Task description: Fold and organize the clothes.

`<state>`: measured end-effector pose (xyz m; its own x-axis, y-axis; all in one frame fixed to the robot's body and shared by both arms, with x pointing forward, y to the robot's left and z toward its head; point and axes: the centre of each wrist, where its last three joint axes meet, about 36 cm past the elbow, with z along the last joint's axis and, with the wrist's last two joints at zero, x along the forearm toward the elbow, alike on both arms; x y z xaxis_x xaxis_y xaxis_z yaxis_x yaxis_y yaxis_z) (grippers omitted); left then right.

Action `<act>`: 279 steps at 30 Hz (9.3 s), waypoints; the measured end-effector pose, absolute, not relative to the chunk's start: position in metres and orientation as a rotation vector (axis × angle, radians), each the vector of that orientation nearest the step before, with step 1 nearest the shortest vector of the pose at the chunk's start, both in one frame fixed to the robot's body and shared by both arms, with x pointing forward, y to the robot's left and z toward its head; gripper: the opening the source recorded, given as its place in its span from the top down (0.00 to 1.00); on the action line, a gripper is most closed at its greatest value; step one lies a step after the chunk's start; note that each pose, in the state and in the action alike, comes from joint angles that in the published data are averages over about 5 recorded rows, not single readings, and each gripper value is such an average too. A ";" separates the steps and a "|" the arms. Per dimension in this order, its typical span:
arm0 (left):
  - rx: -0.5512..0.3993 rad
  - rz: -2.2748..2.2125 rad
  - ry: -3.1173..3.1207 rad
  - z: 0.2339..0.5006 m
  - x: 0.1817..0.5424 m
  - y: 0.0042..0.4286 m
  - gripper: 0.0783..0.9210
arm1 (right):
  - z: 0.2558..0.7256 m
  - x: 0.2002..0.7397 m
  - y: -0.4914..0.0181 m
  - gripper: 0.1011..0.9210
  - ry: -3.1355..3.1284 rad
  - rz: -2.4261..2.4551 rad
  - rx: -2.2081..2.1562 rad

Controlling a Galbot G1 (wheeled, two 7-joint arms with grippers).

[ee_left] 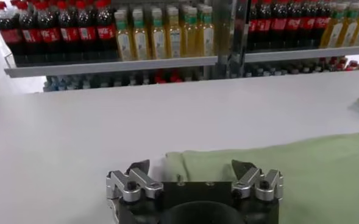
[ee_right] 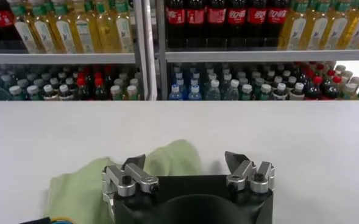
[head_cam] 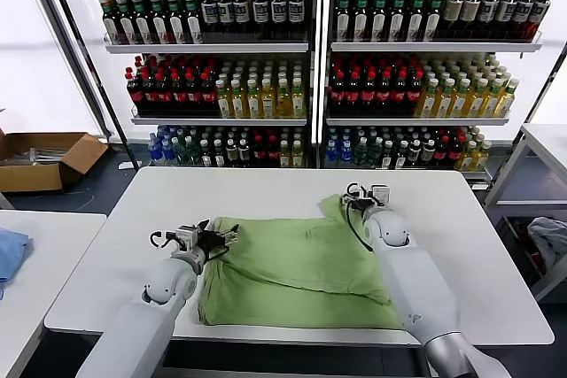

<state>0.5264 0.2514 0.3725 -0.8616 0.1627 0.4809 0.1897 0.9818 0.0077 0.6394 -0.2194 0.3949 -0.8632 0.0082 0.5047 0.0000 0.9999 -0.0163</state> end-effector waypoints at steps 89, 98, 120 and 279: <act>-0.364 -0.042 -2.810 0.365 0.366 0.244 0.99 | 0.404 0.365 -0.239 0.99 -2.699 -0.106 -0.178; -0.351 -0.059 -2.818 0.362 0.359 0.240 0.93 | 0.385 0.360 -0.232 0.91 -2.659 -0.019 -0.197; -0.235 -0.043 -2.826 0.376 0.346 0.229 0.19 | 0.424 0.331 -0.239 0.18 -2.731 -0.067 -0.183; -0.021 0.147 -2.837 0.408 0.392 0.362 0.12 | 0.475 0.312 -0.232 0.12 -2.881 -0.129 -0.115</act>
